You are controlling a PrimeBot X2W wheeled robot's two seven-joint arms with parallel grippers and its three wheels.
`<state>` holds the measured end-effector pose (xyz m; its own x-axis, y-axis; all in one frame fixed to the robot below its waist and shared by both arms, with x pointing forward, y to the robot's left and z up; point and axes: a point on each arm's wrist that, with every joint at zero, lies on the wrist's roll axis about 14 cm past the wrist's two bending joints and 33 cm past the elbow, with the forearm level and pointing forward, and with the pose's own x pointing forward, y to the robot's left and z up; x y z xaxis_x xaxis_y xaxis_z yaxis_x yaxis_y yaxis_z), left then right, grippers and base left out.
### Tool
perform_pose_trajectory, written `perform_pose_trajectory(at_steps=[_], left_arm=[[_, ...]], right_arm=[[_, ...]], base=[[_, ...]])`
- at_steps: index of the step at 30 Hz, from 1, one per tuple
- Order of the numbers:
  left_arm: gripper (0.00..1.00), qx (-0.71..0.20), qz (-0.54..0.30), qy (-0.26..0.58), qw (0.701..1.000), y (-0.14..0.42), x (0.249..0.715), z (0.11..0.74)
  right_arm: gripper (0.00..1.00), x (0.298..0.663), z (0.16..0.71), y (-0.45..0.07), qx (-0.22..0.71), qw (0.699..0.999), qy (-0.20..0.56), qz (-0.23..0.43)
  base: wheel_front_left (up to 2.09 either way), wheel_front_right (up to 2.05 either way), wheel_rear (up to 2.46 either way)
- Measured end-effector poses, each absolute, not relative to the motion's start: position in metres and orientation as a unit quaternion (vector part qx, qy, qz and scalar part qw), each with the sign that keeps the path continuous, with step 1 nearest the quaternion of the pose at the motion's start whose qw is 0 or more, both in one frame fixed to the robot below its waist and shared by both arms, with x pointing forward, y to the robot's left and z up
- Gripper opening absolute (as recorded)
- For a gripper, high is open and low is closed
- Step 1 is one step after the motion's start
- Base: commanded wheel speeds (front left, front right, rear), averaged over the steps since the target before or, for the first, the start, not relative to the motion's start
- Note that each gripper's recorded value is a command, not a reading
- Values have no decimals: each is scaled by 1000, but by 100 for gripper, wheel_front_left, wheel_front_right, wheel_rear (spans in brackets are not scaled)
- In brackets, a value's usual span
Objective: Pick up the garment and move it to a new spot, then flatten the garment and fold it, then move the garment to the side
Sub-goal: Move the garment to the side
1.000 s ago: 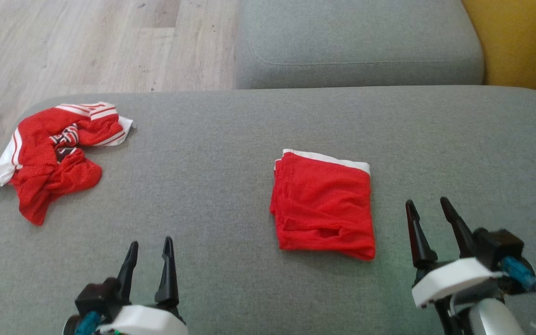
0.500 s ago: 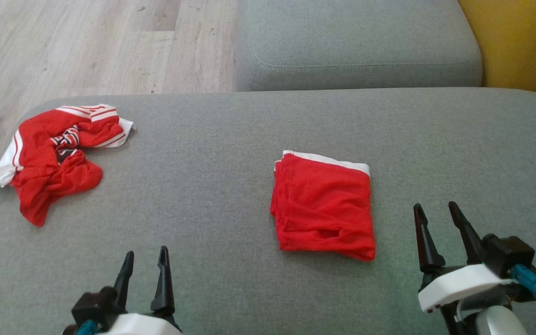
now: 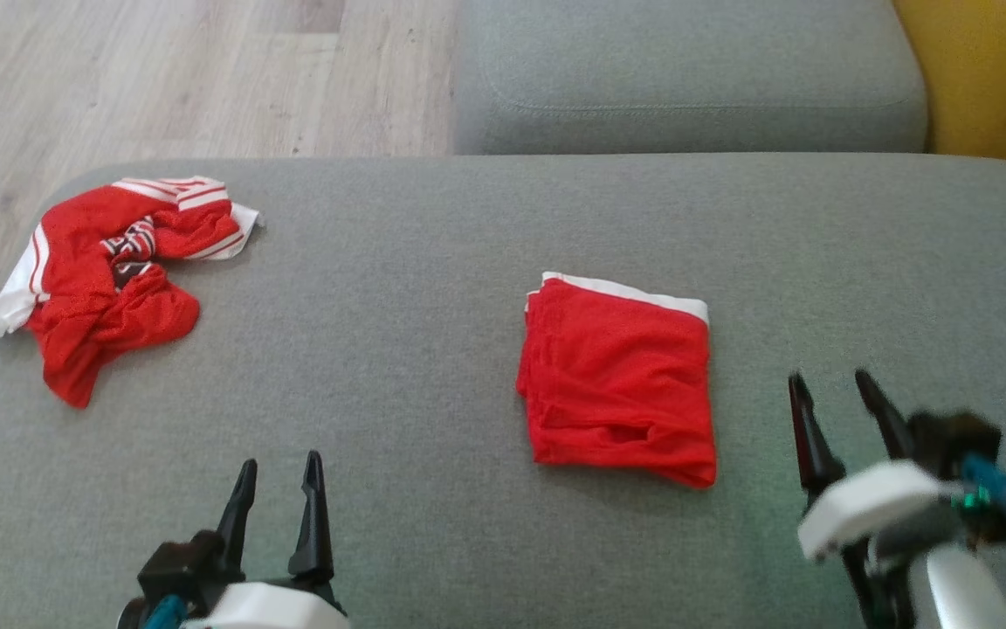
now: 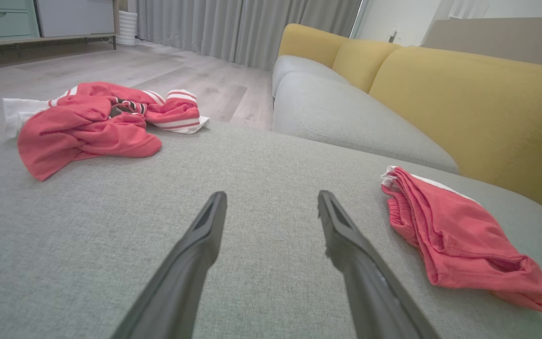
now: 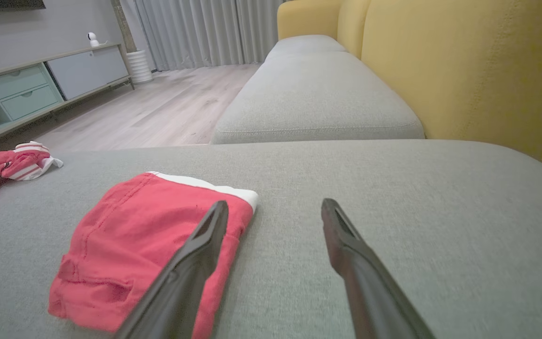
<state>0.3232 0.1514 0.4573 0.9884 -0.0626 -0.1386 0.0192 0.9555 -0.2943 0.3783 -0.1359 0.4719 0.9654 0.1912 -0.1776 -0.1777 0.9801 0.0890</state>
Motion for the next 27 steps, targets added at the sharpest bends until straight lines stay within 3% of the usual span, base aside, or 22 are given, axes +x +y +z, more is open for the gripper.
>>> perform_pose_trajectory(at_steps=[10, 25, 27], left_arm=[[100, -145, -17, 50, 988, 155, 334, 472], [100, -150, 32, 71, 986, 179, 341, 457], [100, -150, 34, 73, 985, 179, 341, 456]], right_arm=[[100, 432, 479, -114, 26, 980, 157, 118], [100, 450, 370, -74, 35, 918, 365, 150], [49, 455, 370, -71, 41, 917, 366, 153]], base=[[0, 0, 0], [0, 0, 0], [0, 0, 0]])
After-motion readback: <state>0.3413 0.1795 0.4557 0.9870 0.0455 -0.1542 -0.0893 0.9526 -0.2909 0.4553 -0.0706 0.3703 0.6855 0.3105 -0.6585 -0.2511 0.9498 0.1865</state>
